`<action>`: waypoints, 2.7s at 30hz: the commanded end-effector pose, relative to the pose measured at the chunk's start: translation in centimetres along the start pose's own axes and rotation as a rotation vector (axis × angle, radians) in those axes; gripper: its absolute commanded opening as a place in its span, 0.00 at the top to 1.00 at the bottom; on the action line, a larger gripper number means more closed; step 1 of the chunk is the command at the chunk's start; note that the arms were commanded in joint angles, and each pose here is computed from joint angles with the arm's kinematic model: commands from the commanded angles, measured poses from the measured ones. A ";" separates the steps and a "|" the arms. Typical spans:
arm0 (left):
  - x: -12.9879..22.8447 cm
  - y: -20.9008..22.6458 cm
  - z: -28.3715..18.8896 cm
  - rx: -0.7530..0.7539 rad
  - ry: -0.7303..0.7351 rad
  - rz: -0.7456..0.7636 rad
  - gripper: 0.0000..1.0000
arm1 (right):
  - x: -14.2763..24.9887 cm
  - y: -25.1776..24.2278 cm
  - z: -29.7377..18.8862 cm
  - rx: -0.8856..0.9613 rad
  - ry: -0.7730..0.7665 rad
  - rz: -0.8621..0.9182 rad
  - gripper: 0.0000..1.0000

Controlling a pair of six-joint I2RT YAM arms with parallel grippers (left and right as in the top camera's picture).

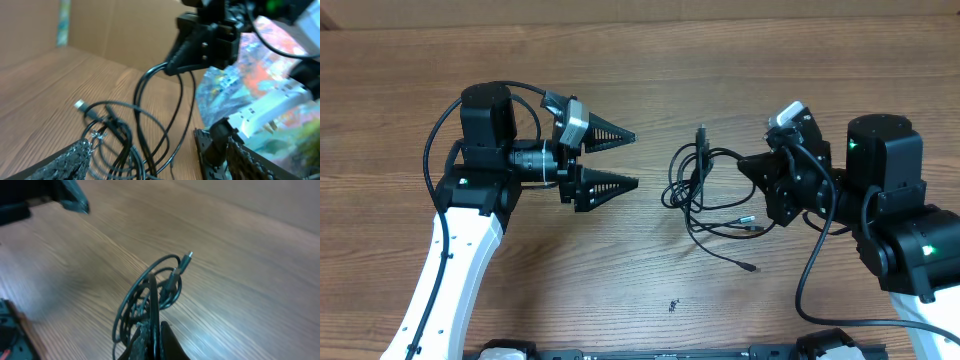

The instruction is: Untangle cables

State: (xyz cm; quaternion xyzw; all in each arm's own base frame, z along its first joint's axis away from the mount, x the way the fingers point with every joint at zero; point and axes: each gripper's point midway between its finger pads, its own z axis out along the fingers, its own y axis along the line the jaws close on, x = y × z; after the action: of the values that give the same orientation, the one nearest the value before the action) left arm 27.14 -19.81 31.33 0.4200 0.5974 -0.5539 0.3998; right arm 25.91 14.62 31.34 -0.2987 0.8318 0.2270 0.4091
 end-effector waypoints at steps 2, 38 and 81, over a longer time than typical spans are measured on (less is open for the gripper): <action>-0.5 -2.2 0.0 0.093 -0.022 0.116 0.15 | -2.8 3.1 -1.2 -0.139 -0.112 -0.066 0.96; 0.6 -2.6 1.4 0.102 0.014 0.042 0.05 | -6.8 11.5 -6.2 -0.640 -0.366 -0.260 0.96; 0.2 -1.0 -2.3 0.026 -0.046 -0.063 0.96 | 2.6 -10.7 -6.2 0.783 -0.059 0.562 0.96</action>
State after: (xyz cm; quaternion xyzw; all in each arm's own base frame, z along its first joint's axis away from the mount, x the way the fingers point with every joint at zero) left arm 26.64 -18.43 30.62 0.3958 0.6079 -0.5712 0.3842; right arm 28.44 7.43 29.76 0.0319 0.9094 0.1165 0.3979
